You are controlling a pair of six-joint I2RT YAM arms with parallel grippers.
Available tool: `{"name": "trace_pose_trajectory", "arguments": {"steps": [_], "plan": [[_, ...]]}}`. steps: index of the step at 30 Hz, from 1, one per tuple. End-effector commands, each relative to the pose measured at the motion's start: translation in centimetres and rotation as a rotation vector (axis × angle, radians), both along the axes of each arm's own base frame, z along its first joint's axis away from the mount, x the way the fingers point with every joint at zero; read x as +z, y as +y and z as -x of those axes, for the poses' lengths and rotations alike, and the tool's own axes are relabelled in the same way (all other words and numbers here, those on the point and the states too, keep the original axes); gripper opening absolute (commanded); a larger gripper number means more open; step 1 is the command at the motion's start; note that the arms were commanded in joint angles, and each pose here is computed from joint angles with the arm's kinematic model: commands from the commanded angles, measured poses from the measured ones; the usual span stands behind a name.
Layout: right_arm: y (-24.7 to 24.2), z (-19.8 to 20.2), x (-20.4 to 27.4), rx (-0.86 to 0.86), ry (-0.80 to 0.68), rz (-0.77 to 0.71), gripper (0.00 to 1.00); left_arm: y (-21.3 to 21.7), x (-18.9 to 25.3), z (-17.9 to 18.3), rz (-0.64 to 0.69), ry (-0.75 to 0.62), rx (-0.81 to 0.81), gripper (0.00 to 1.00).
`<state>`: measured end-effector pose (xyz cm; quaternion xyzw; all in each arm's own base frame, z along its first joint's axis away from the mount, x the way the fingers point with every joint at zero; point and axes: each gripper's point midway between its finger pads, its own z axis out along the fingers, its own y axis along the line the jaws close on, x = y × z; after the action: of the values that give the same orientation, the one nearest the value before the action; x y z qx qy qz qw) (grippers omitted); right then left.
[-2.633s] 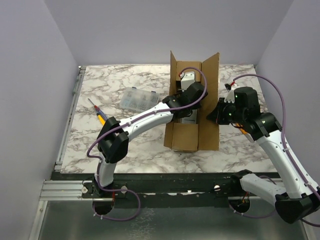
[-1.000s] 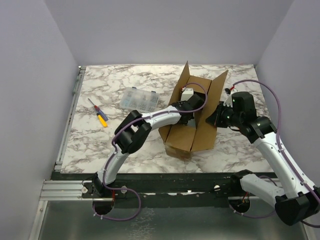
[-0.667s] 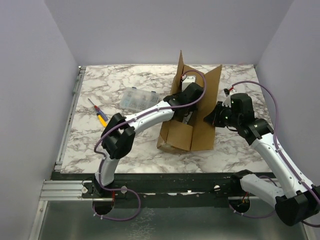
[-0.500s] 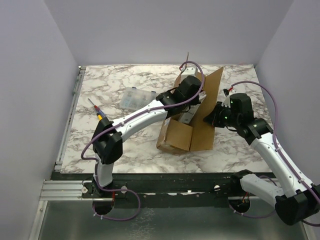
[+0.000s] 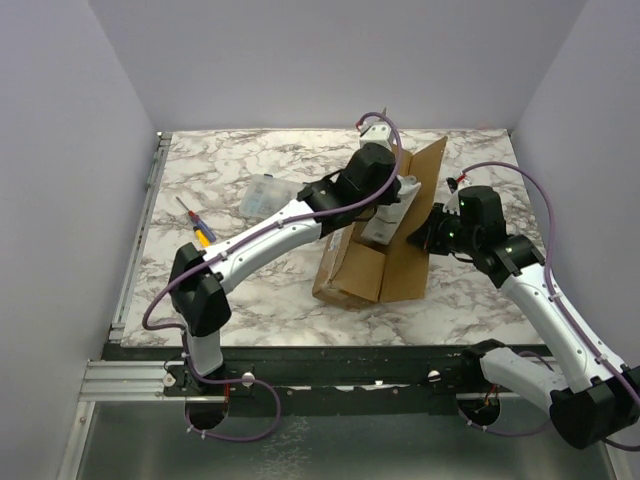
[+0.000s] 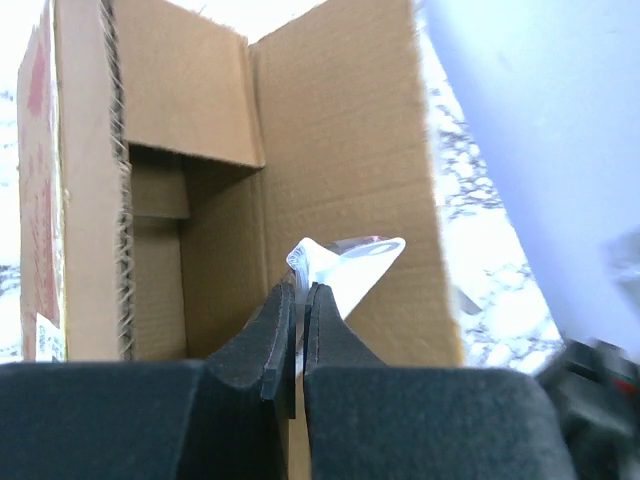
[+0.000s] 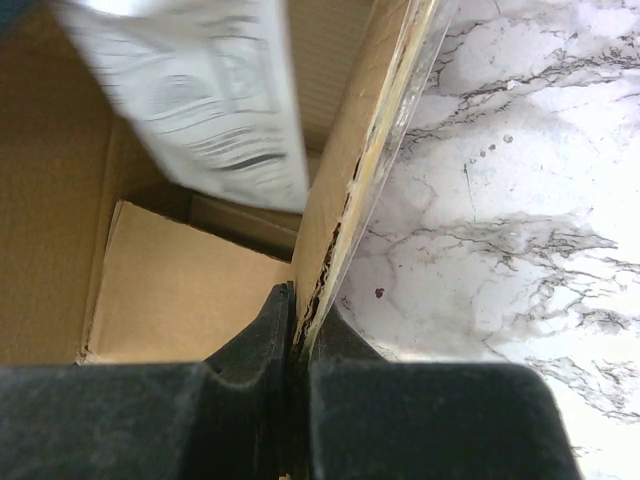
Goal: Unpack the express box
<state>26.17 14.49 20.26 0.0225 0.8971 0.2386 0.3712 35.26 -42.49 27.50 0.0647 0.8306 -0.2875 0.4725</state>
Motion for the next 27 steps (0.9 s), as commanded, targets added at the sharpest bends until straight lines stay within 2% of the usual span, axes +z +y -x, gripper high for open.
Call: {"name": "trace_pose_trajectory", "arguments": {"steps": [1, 8, 11, 13, 16, 19, 23, 27], "plan": [[-1.4, 0.0, -1.9, -0.025, 0.025, 0.097, 0.00, 2.2, 13.9, 2.8, 0.174, -0.220, -0.083, 0.00], [-3.4, -1.5, -1.3, -0.153, -0.009, 0.163, 0.00, 10.8, 24.9, 6.6, 0.306, -0.438, 0.021, 0.00], [-4.5, -2.2, -0.5, -0.209, -0.031, 0.203, 0.00, 15.1, 26.9, 7.6, 0.294, -0.487, 0.116, 0.00], [-5.0, -2.6, 0.4, -0.227, -0.055, 0.221, 0.00, 18.0, 26.7, 7.7, 0.231, -0.477, 0.205, 0.00], [-5.4, -3.1, 1.3, -0.237, -0.083, 0.243, 0.00, 21.6, 24.2, 7.2, 0.074, -0.436, 0.344, 0.00], [-5.5, -3.3, 2.1, -0.232, -0.104, 0.251, 0.00, 24.5, 19.4, 6.7, -0.091, -0.375, 0.440, 0.00], [-5.6, -3.0, 2.4, -0.231, -0.115, 0.250, 0.00, 27.9, 11.4, 4.9, -0.211, -0.242, 0.478, 0.00], [-5.8, -2.7, 2.5, -0.231, -0.117, 0.255, 0.00, 32.5, 0.6, 2.9, -0.319, -0.008, 0.525, 0.00]]}}
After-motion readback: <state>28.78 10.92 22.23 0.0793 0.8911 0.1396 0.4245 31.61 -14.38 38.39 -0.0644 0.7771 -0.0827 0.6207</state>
